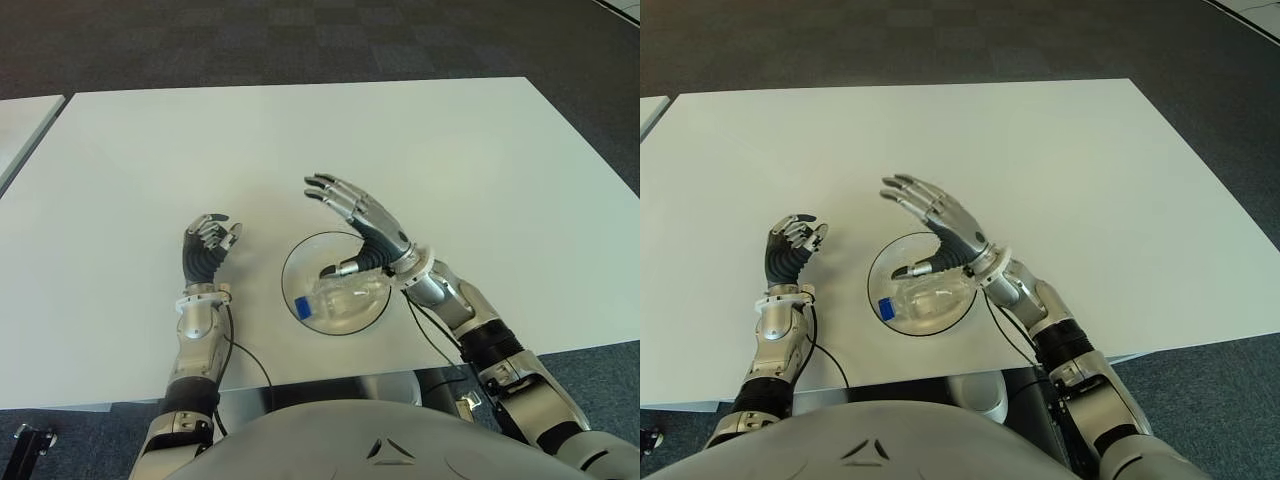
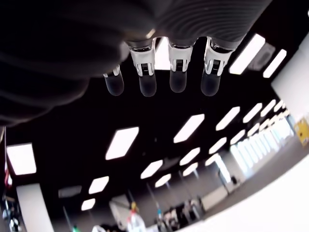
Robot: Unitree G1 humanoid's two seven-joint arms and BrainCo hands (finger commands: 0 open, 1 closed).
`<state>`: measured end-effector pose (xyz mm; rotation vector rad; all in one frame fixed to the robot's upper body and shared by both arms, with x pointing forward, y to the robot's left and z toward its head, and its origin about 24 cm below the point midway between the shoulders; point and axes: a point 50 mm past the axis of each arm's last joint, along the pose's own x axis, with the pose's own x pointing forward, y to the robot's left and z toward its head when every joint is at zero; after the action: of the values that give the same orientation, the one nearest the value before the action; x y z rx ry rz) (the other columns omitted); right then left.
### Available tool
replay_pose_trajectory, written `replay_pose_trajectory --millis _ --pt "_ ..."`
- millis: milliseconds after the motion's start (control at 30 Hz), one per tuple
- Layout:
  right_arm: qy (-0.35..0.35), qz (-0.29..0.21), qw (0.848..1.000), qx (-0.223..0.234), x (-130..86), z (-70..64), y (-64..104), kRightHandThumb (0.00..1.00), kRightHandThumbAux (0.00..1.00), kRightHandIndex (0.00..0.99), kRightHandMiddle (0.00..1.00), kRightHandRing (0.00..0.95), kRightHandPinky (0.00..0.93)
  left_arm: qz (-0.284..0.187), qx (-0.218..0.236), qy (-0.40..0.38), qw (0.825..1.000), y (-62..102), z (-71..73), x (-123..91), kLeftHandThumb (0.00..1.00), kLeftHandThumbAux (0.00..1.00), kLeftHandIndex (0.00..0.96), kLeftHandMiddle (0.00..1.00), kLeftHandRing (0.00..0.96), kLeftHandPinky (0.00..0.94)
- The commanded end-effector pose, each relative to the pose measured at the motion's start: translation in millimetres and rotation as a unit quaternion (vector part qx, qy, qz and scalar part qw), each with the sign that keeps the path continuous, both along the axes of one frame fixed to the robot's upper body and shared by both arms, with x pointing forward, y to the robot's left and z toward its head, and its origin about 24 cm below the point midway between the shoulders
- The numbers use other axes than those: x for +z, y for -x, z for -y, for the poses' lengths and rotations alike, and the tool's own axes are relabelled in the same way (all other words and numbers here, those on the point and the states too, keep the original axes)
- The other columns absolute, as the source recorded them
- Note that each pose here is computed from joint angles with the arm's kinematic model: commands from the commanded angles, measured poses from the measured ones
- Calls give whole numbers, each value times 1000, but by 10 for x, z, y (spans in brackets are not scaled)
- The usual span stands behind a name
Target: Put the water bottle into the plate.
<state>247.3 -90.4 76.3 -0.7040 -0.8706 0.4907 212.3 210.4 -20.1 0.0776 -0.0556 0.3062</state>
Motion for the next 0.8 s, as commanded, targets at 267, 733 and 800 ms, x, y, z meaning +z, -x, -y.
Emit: replay_pose_trajectory --millis 267,733,800 --pt "-149 -20 986 -68 42 206 -120 256 353 0 0 0 0 4 -6 -4 1000 8 21 2 707 715 437 713 693 679" --pt "-149 -64 953 -256 -23 646 -256 213 403 0 0 0 0 1 -3 0 1000 0 12 2 708 715 436 712 694 675" --pt "-151 -72 948 -271 -48 666 -258 215 414 0 0 0 0 0 -3 0 1000 0 5 0 708 715 436 712 695 679"
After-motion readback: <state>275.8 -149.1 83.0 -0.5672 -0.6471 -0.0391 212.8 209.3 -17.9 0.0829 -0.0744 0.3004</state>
